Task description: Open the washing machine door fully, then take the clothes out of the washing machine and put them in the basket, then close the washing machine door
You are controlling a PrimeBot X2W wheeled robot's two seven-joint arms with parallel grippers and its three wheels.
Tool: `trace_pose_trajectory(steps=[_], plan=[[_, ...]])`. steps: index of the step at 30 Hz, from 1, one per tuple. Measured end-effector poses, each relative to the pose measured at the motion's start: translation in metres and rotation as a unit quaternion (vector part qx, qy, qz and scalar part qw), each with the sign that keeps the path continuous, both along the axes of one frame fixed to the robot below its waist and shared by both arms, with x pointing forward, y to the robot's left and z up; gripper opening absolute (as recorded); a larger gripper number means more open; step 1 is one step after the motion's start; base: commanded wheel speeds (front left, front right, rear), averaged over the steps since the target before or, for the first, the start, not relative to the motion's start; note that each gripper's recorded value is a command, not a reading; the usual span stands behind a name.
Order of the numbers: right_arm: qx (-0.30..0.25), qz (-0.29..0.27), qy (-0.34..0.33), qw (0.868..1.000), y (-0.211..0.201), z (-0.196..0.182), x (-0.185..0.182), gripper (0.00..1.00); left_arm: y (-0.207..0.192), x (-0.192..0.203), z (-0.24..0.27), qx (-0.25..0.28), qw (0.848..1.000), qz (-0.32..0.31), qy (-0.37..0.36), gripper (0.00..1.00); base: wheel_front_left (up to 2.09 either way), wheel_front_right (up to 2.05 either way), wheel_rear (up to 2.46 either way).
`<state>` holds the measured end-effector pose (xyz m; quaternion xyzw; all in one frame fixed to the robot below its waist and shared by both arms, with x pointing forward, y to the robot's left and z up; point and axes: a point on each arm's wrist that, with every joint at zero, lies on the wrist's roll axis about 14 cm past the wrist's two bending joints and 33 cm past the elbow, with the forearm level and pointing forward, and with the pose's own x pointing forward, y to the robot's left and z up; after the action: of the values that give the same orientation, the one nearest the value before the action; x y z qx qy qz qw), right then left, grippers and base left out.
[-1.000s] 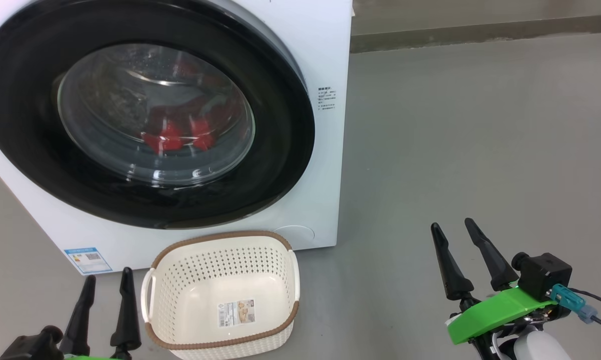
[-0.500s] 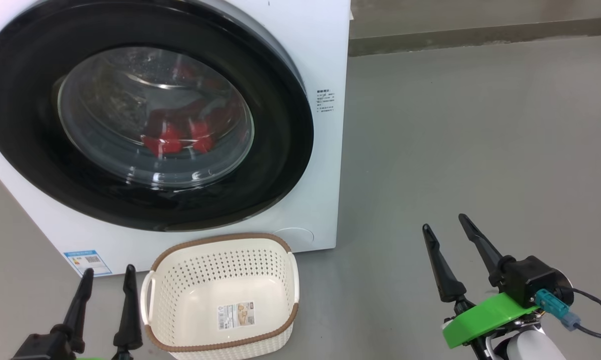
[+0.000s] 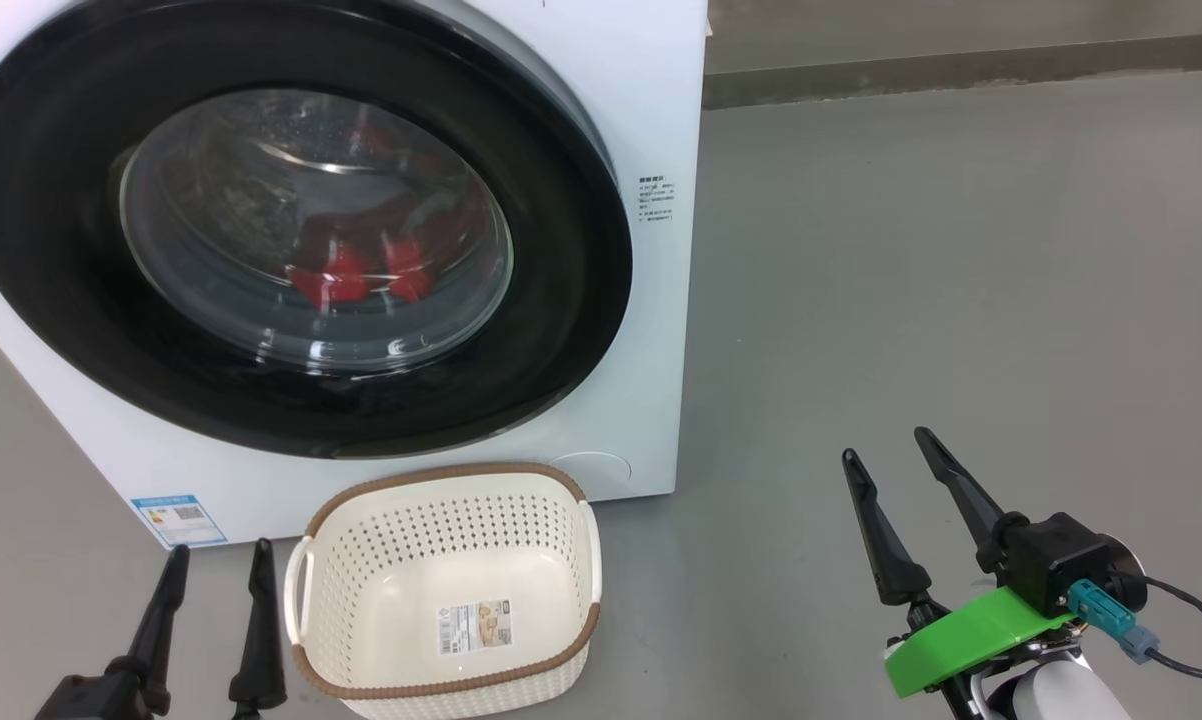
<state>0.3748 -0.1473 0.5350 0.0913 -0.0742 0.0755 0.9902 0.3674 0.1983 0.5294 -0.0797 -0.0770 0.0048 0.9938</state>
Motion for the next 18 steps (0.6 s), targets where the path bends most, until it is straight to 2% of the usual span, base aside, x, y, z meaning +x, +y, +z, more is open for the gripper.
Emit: trace_pose_trajectory(steps=[1,2,3,4,5,11,18], plan=[[0.000,0.000,0.001,1.000,0.000,0.000,0.000,1.00,0.000,0.000,0.000,0.000,1.000,0.000,0.001,1.00,0.00,0.00,0.00],[0.000,0.001,0.002,1.000,0.001,-0.001,0.000,0.92,0.000,0.000,-0.001,0.000,1.000,0.000,0.001,1.00,0.00,0.00,0.00],[0.002,0.002,0.004,1.000,0.001,-0.003,0.001,0.38,0.000,0.000,-0.001,0.000,1.000,0.000,0.002,1.00,0.00,0.00,0.00],[0.005,0.003,0.008,1.000,0.002,-0.005,0.001,0.16,0.000,0.000,-0.002,0.001,1.000,0.000,0.003,1.00,0.00,0.00,0.00],[0.008,0.004,0.011,1.000,0.003,-0.006,0.002,0.00,0.000,0.001,-0.002,0.001,1.000,0.000,0.003,1.00,0.00,0.00,0.00],[0.047,0.005,0.010,0.999,0.003,-0.001,0.016,0.00,-0.001,0.003,-0.004,0.005,1.000,-0.002,0.006,1.00,0.00,0.00,0.00],[0.122,-0.002,0.019,0.992,-0.001,0.001,0.045,0.00,-0.001,0.009,-0.003,0.006,1.000,-0.001,0.004,1.00,0.00,0.00,0.00]])
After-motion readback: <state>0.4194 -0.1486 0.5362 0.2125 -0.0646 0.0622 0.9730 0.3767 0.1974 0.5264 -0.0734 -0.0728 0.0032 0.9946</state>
